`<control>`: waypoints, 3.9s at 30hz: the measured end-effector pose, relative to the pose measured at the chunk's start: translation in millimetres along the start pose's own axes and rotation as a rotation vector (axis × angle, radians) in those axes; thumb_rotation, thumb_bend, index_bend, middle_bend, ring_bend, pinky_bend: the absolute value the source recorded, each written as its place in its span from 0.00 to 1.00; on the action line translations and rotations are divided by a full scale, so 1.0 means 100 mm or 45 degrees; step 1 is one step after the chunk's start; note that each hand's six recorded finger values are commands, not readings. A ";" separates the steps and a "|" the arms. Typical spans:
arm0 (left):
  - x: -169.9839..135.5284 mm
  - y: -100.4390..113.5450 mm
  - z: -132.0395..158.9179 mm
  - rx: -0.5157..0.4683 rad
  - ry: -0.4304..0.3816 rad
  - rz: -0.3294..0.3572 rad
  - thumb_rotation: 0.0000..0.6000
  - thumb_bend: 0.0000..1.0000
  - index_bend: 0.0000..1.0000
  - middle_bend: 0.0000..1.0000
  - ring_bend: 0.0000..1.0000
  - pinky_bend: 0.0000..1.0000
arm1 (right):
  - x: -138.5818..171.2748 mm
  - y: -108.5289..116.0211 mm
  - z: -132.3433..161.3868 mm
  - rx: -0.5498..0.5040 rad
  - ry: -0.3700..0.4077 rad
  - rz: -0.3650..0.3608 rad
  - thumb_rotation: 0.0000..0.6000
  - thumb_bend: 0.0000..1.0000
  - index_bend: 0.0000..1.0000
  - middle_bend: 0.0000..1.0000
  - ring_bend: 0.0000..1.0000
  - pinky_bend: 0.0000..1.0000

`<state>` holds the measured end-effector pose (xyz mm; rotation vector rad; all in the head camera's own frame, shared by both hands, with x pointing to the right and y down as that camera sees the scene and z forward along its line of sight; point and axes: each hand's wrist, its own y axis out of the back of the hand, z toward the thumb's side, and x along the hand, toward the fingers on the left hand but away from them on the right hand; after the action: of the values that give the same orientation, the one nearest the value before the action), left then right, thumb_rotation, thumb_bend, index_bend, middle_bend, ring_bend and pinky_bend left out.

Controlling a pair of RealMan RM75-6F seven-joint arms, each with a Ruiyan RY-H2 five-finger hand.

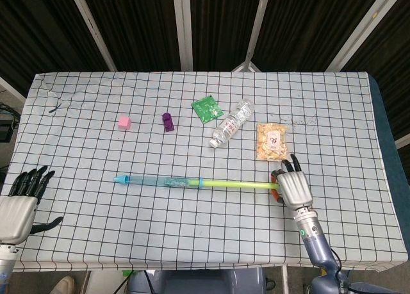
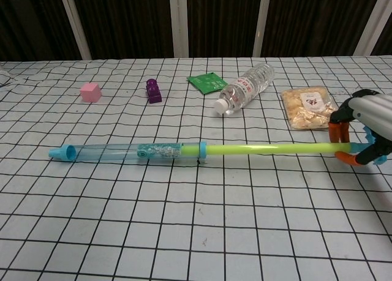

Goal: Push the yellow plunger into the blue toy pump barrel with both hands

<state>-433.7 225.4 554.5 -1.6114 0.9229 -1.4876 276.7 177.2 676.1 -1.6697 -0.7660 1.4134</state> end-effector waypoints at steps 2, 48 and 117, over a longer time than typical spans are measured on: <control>0.06 0.01 0.05 0.006 -0.003 -0.011 1.00 0.15 0.11 0.07 0.00 0.00 | 0.01 0.02 -0.01 0.001 0.002 0.001 1.00 0.41 0.74 0.56 0.18 0.00; 1.45 -0.82 1.67 0.338 -0.203 -0.315 1.00 0.37 0.41 0.37 0.03 0.00 | 0.06 0.01 -0.07 0.046 0.009 0.050 1.00 0.42 0.75 0.57 0.18 0.00; 1.29 -0.64 1.87 0.312 -0.248 -0.246 1.00 0.54 0.52 0.57 0.09 0.00 | 0.19 0.20 0.30 0.033 0.104 0.019 1.00 0.43 0.77 0.58 0.18 0.00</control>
<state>-237.0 150.2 661.2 -1.6616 0.4681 -1.4760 249.8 189.3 647.5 -1.7056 -0.6879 1.3515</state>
